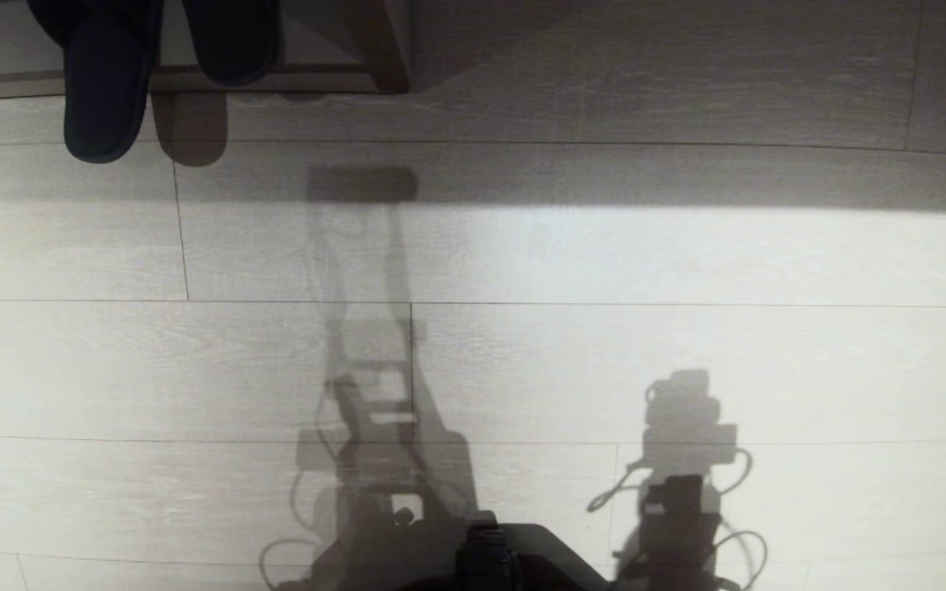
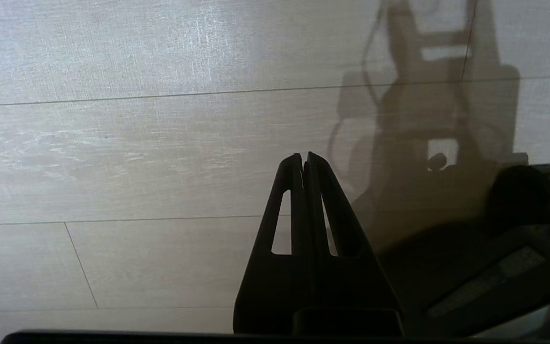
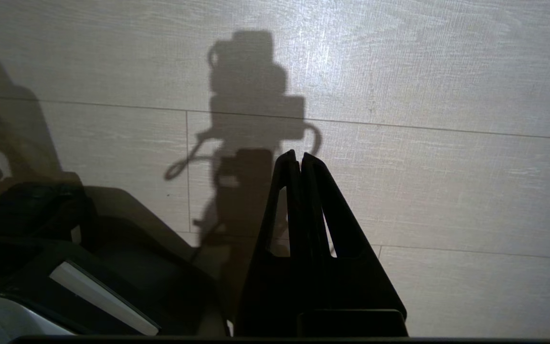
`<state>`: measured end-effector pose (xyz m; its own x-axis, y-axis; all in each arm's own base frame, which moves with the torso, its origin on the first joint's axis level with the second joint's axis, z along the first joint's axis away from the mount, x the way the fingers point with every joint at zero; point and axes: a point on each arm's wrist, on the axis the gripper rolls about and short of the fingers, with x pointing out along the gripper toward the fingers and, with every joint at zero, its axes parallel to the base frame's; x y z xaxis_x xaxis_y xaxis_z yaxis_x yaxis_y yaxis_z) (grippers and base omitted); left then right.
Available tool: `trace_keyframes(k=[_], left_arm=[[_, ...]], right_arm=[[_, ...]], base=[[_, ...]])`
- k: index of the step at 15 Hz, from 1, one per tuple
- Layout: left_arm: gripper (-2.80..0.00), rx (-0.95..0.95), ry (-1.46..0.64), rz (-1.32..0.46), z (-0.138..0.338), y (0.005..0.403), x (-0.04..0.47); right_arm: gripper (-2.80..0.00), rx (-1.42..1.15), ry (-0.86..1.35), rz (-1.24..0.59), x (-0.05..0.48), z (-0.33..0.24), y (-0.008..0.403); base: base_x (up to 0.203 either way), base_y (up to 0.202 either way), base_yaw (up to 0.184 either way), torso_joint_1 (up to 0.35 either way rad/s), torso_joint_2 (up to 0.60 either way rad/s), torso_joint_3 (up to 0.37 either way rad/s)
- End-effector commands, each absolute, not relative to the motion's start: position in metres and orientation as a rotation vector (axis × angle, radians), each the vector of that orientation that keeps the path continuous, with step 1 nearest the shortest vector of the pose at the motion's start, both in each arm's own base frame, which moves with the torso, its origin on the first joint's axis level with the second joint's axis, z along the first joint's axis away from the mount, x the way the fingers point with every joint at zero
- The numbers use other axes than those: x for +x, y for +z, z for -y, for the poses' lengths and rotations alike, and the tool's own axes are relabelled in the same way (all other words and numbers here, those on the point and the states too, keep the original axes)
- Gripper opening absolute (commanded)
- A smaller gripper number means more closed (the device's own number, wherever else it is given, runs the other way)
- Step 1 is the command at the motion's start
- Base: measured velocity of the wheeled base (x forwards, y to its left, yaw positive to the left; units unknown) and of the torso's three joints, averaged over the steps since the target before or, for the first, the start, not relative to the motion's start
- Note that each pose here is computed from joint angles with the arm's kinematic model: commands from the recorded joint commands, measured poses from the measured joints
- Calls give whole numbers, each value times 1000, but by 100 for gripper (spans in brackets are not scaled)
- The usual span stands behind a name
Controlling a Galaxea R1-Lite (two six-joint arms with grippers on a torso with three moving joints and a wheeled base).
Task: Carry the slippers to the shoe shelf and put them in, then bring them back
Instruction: Pick up the slippers in the shoe cabinet
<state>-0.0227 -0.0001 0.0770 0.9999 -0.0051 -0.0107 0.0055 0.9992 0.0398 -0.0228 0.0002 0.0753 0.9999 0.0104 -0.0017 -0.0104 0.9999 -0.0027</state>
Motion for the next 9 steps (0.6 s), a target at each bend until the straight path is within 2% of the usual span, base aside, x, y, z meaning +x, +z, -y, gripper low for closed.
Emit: trace_keyframes(k=[1, 4, 7, 9], left_arm=[[-280, 55, -35, -72, 1, 88, -16], [-280, 1, -96, -143, 2, 152, 14], [-280, -52, -120, -133, 0, 229, 67], [-280, -80, -127, -156, -3, 255, 109]], right_arm=[[-280, -3, 11, 0, -23, 0, 75], [-280, -3, 12, 0, -23, 0, 75], [-280, -3, 11, 0, -23, 0, 75], [-280, -3, 12, 0, -23, 0, 75]], base=[[0, 0, 0, 0, 0, 0], [0, 0, 0, 0, 0, 0], [0, 0, 0, 0, 0, 0], [0, 0, 0, 0, 0, 0]])
